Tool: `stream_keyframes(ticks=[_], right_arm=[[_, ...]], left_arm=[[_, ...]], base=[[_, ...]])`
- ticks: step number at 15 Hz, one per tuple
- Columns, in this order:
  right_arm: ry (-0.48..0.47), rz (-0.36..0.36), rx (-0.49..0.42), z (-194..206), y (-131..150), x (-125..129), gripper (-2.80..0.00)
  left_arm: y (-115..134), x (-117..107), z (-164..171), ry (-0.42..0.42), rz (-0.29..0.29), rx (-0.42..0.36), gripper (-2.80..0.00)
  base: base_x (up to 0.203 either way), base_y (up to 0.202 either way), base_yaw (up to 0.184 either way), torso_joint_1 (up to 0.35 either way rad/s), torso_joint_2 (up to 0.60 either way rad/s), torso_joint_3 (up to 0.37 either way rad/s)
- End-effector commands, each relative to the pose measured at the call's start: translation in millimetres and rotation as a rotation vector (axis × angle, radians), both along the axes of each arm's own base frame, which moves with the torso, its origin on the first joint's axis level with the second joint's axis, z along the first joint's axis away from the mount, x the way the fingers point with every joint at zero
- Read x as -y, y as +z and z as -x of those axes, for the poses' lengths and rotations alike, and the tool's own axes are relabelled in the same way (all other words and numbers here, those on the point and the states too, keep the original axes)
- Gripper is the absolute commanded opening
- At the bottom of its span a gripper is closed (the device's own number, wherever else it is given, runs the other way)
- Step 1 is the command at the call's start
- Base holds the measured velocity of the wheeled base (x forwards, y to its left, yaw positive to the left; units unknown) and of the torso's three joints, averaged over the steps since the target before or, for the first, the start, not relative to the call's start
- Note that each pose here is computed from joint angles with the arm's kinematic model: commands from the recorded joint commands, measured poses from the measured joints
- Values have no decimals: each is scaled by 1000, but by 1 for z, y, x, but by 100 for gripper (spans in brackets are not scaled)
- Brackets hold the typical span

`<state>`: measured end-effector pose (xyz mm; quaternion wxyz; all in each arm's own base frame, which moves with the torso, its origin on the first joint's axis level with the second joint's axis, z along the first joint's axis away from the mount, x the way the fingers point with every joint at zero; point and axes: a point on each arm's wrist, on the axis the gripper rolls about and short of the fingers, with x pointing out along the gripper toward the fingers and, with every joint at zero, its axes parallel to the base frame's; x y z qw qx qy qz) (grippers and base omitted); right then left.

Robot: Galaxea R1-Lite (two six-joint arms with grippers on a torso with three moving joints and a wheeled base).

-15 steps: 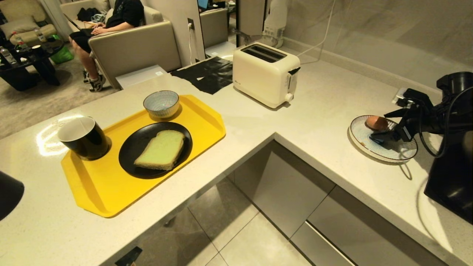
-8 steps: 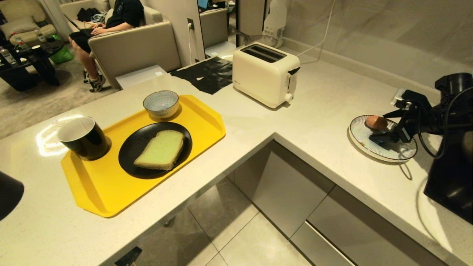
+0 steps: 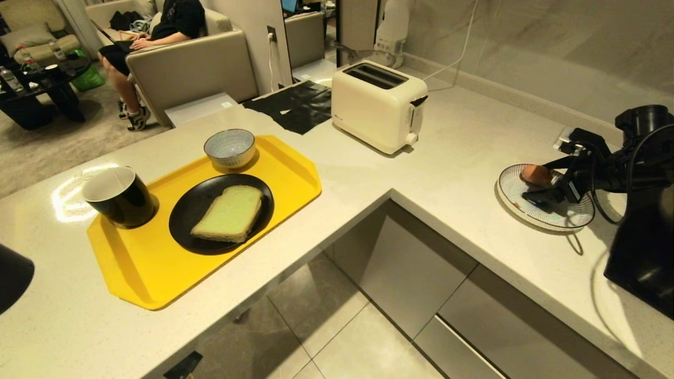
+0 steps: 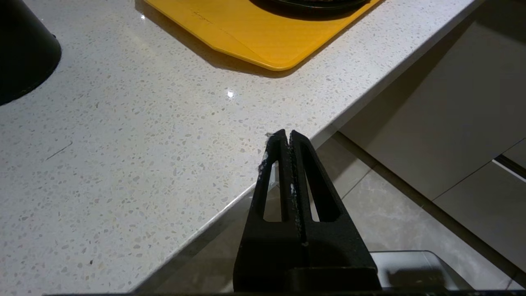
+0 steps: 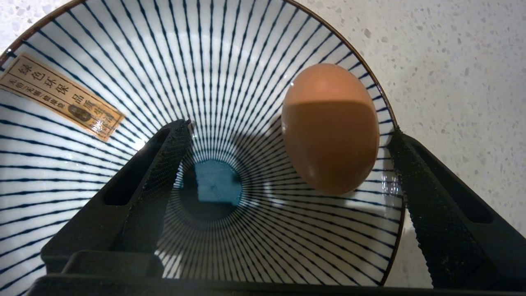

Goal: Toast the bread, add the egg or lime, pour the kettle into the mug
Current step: Pick up the egg

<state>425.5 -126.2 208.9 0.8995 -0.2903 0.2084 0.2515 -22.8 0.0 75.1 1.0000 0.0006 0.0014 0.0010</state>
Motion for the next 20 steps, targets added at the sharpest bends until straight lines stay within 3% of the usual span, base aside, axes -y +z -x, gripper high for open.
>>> stream_keyframes(ticks=[1, 20], right_arm=[[11, -1, -3, -1, -2, -2, 0], [15, -39, -33, -7, -9, -11, 0]], left_arm=[[0, 0, 0, 0, 0, -1, -280], [0, 0, 0, 1, 0, -1, -280]], base=[[0, 0, 0, 0, 0, 0], [0, 0, 0, 0, 0, 0]])
